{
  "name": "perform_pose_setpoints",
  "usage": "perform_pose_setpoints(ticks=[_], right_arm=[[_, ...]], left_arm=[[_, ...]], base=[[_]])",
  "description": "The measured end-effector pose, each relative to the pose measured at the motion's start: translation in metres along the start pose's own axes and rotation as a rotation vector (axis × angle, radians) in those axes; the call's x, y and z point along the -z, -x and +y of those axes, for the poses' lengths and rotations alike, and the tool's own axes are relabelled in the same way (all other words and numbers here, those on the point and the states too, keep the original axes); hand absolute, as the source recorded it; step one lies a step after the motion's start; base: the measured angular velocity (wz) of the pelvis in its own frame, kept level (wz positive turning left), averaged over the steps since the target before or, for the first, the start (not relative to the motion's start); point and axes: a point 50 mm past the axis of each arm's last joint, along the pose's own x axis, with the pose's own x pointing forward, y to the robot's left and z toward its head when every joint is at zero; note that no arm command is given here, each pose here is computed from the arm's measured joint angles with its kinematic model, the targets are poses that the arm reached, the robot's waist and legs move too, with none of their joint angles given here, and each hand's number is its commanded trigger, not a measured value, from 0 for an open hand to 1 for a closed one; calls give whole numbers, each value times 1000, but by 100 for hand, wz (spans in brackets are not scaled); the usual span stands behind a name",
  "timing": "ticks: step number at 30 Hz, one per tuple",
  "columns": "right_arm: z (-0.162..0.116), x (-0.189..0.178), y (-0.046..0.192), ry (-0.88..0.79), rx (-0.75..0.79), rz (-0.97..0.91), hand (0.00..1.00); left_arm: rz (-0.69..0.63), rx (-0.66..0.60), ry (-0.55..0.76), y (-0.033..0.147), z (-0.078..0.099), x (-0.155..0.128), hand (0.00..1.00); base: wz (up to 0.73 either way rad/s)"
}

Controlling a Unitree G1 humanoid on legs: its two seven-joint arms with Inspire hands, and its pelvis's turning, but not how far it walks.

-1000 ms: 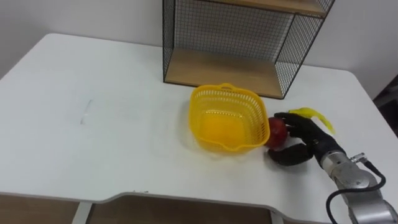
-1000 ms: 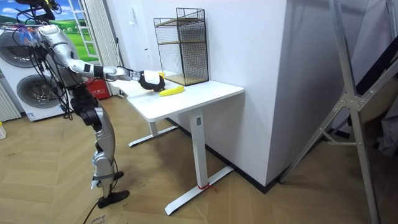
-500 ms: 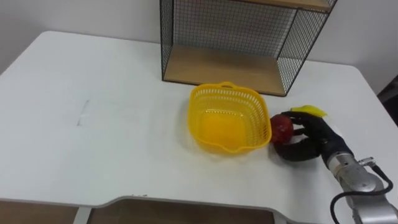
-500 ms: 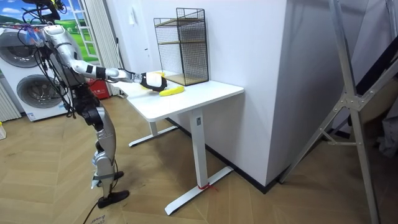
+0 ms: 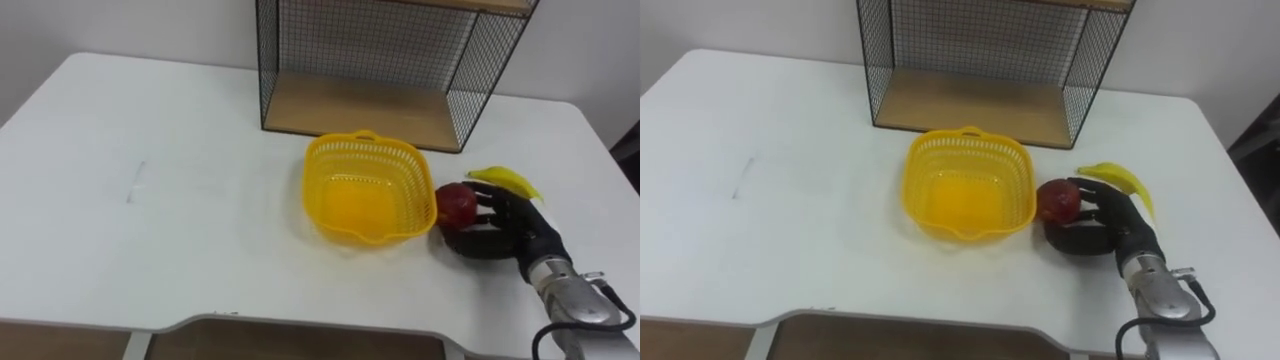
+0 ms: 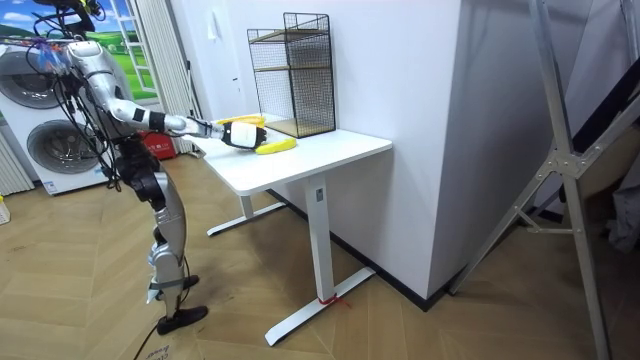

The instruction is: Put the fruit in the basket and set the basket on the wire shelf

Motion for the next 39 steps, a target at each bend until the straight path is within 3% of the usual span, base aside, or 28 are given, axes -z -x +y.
perform_pose_setpoints(ticks=[8,17,28,37,38,39], right_arm=[[-2,-15,0,-92,40,-70,100],[-3,-72,8,-85,46,-321,100],[17,-124,25,142,-22,-543,100],[46,-122,24,309,-176,-524,100],[46,-122,24,317,-180,-522,88],[45,-122,23,335,-182,-519,64]], left_arm=[[18,10,2,3,-6,9,0],[36,33,-18,4,-12,15,0],[12,52,-14,1,-12,3,0],[-10,42,-39,-3,-6,-8,0],[-10,41,-39,-3,-6,-8,0],[-12,40,-39,-3,-5,-9,0]], base=[[-6],[2],[-2],[0],[0],[0]])
